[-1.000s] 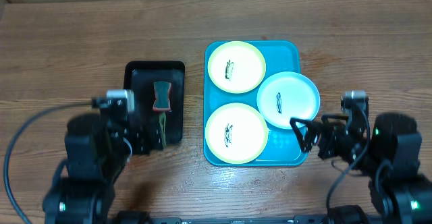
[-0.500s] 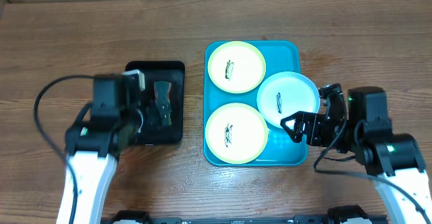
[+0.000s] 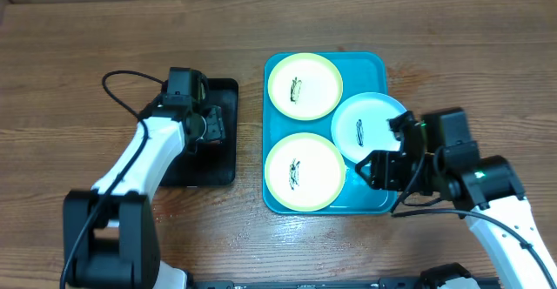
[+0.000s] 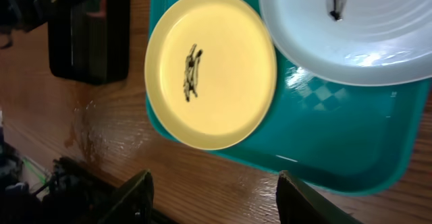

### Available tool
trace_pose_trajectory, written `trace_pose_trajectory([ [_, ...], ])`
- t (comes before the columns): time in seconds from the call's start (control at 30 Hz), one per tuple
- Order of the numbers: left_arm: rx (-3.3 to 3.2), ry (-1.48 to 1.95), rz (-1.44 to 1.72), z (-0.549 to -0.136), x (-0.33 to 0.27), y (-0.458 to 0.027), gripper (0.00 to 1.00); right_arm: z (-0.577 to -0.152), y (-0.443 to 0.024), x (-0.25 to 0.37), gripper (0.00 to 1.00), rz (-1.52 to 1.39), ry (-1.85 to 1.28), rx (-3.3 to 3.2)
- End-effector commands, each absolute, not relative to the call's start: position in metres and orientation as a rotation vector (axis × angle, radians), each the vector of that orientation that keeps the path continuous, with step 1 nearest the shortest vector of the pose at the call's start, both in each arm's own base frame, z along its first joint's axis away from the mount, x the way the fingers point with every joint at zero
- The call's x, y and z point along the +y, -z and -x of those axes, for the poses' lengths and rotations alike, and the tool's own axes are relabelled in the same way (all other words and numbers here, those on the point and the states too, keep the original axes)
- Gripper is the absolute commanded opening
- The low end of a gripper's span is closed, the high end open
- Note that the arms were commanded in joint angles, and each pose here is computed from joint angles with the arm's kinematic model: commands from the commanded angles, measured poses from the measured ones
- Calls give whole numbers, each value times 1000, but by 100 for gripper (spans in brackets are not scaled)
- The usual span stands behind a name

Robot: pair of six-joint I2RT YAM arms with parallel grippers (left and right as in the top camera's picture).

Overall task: Clean dirty plates on tray and stack at the side
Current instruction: 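Move left gripper to the sponge and right gripper to the white plate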

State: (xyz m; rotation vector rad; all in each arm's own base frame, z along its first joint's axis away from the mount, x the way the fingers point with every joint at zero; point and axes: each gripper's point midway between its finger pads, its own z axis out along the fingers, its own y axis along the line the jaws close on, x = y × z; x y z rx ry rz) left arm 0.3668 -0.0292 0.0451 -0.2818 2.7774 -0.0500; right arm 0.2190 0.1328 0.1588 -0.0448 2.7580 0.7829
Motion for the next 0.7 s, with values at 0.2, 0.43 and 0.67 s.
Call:
trace_pose_trajectory([
  [0.2,2823,29,219,-369,-39,-28,60,-199,-114,145,59,26,-559,2845],
  [0.43,2847,97,217,-367,-47,-79,62,-212,-80,162,59,65,-517,2846],
  [0.67,2838,112,211,-361,-49,-136,67,-258,-111,169,60,97,-447,2845],
])
